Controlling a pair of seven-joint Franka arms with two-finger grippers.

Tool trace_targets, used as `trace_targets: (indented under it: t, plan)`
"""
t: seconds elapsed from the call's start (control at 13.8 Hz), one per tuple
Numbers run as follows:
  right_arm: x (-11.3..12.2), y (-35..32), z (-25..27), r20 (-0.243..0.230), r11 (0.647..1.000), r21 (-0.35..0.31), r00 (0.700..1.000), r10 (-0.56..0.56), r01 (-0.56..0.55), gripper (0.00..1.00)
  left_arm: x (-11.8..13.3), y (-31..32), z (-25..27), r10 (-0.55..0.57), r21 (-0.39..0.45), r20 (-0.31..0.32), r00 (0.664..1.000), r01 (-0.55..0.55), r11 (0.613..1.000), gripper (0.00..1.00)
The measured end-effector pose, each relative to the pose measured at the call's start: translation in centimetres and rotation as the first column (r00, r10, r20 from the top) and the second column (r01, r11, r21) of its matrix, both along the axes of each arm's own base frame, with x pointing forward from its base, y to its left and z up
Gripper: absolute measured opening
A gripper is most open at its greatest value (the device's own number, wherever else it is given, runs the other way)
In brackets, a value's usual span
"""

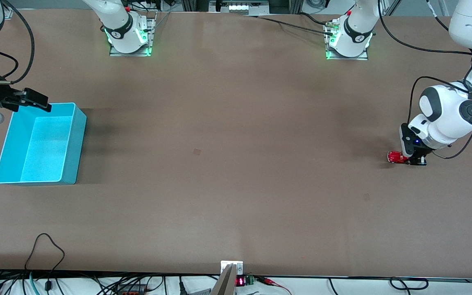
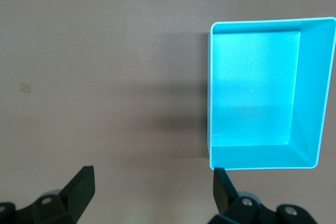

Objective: Wind red beetle toy and store in blue box
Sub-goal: 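Press the red car down and drag it backward with the left gripper, then release the car and lift the left gripper while the car rolls away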

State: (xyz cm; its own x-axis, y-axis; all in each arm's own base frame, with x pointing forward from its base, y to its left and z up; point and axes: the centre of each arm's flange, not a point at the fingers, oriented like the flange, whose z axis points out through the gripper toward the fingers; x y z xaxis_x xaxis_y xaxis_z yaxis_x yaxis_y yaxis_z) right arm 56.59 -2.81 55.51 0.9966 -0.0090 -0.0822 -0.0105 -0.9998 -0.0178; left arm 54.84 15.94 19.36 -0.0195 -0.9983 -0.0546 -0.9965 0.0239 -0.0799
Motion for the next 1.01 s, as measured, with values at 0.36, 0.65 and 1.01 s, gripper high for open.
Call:
trace_targets:
  t: [0.36, 0.65, 1.01]
  plan:
    - [0.0, 0.0, 0.0, 0.000, 1.000, 0.000, 1.000, 0.000, 0.000, 1.00, 0.1, 1.4, 0.0, 0.000, 0.003, 0.004, 1.000, 0.000, 1.000, 0.43]
    - [0.0, 0.2, 0.0, 0.000, 1.000, 0.000, 1.000, 0.003, -0.003, 1.00, 0.7, 1.7, 0.3, -0.004, 0.008, 0.020, 1.000, 0.004, 1.000, 0.66]
    - [0.0, 0.5, 0.0, 0.000, 1.000, 0.000, 1.000, 0.008, -0.008, 1.00, 2.2, 0.8, 2.5, -0.022, 0.009, 0.045, 0.999, 0.021, 1.000, 1.00]
